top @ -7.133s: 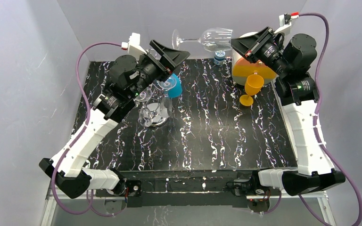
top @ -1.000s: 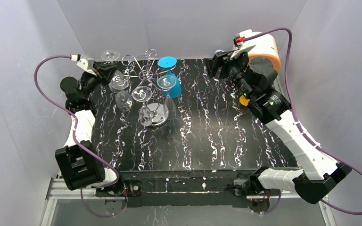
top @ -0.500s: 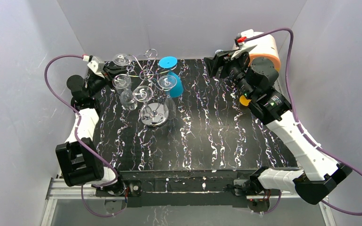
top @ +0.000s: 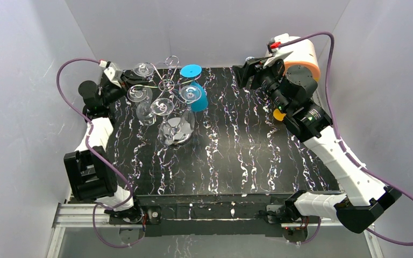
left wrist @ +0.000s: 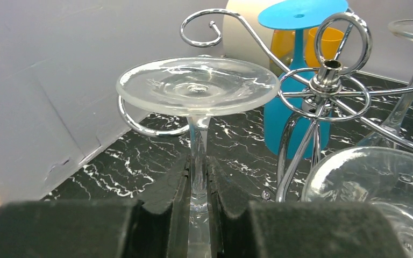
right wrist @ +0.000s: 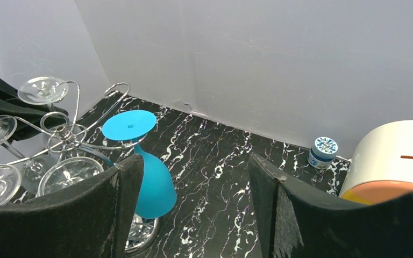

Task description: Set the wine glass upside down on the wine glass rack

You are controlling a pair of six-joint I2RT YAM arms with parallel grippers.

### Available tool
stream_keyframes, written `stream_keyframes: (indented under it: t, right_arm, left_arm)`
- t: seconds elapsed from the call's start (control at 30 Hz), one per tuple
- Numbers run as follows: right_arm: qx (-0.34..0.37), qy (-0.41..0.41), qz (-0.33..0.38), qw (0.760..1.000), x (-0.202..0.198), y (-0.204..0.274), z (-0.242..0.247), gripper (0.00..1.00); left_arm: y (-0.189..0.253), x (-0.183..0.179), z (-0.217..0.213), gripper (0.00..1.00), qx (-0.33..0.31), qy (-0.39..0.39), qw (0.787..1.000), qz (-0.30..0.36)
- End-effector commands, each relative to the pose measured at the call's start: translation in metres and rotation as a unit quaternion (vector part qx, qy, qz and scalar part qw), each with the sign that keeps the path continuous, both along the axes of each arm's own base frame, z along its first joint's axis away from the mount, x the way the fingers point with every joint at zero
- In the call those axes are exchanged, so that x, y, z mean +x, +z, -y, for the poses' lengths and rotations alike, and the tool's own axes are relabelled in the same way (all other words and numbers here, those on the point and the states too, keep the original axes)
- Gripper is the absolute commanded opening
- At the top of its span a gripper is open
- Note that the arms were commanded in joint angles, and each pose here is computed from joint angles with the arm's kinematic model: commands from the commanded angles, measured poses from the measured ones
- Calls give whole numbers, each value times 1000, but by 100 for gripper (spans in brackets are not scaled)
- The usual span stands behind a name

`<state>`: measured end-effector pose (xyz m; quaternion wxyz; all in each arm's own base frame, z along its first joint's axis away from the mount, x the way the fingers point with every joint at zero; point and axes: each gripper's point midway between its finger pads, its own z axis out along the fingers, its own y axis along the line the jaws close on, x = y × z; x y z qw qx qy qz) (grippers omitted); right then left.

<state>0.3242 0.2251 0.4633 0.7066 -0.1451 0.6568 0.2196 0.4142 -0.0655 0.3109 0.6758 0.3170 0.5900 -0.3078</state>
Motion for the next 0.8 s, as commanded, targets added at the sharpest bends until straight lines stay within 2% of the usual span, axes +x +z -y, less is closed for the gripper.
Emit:
stream_keyframes:
  t: [0.0,0.6,0.77]
  right_arm:
    - [6,1,22,1000,0,10,-2,79]
    - [15,15,24,999,0,16,-8,79]
    - [13,12,29,999,1,16,-7,79]
  left_arm:
    - [25,-6,12,0,23,-51,998,40]
    - [25,12,21,0,13,-61,998,31]
    - [29,4,32,0,19,-108,994,23]
